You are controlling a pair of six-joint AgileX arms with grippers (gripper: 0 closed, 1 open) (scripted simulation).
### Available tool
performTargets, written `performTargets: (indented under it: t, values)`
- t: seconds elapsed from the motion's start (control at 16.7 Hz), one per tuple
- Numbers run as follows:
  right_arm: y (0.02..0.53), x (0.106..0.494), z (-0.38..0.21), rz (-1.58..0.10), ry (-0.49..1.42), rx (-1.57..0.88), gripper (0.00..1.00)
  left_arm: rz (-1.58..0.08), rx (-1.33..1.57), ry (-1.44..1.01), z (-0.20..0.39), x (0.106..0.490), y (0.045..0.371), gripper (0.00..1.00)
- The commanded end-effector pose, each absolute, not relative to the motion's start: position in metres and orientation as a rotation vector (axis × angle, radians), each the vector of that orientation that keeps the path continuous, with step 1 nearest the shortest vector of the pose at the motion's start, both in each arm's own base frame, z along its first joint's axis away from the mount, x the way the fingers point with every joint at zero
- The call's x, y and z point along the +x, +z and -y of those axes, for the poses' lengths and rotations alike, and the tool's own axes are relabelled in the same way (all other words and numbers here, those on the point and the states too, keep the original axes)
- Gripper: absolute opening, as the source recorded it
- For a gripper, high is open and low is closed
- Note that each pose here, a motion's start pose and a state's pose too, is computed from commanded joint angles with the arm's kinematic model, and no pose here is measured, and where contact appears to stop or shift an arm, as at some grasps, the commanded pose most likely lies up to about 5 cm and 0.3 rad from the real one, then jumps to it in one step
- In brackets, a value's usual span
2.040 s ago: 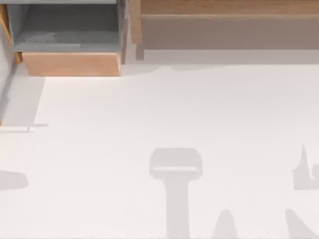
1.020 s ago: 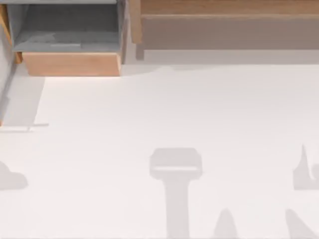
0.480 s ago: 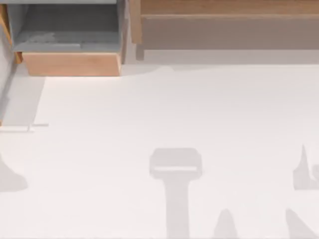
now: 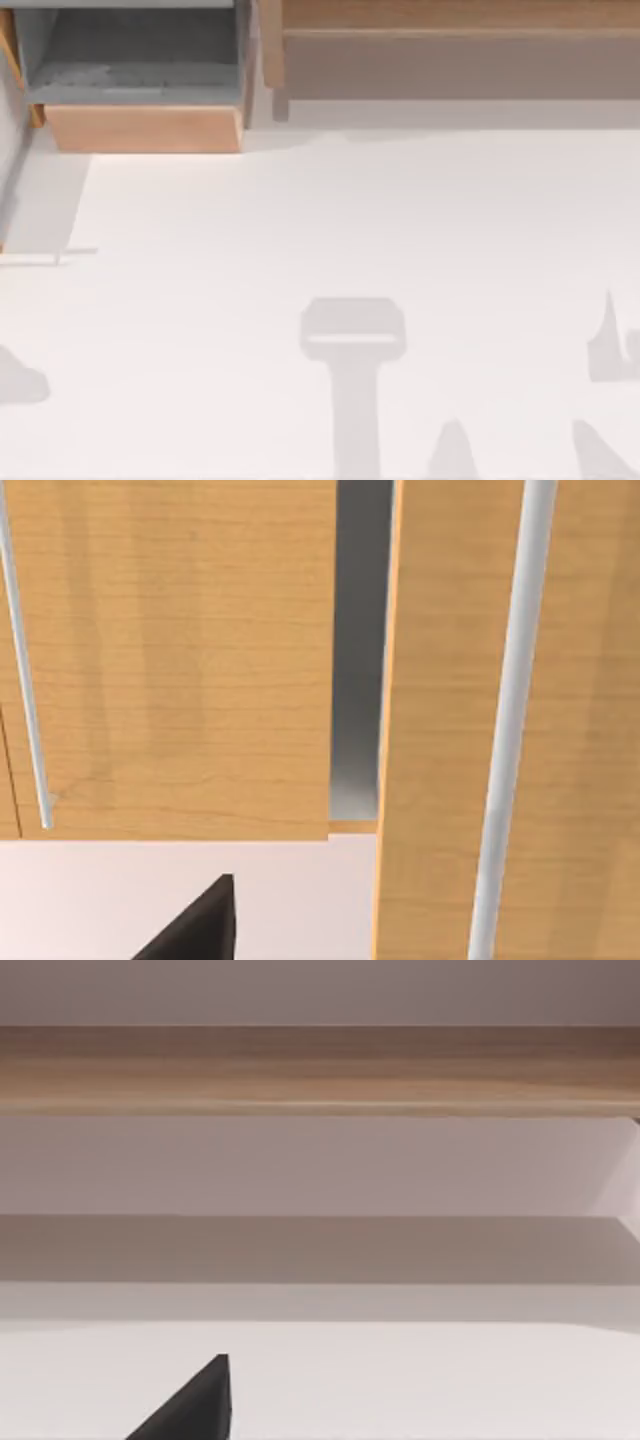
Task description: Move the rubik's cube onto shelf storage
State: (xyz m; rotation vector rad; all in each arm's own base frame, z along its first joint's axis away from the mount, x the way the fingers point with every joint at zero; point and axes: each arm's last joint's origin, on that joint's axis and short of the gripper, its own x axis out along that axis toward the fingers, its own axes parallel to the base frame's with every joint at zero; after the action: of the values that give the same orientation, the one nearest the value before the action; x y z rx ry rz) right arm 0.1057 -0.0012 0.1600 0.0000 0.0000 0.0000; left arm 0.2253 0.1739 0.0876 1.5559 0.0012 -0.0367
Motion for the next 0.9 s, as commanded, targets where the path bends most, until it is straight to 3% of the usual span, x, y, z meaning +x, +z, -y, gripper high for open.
performTargets:
  t: [0.36, 0.66, 0.9]
  values:
    - [0.160, 0.106, 0.001, 0.000, 0.000, 0.000, 1.00, -0.061, 1.485, -0.009, -0.194, 0.230, 0.089, 1.00]
    - [0.160, 0.106, 0.001, 0.000, 0.000, 0.000, 1.00, -0.232, 1.241, 0.088, -0.258, 0.239, 0.103, 1.00]
    - [0.160, 0.106, 0.001, 0.000, 0.000, 0.000, 1.00, -0.358, 0.975, 0.166, -0.312, 0.258, 0.133, 1.00]
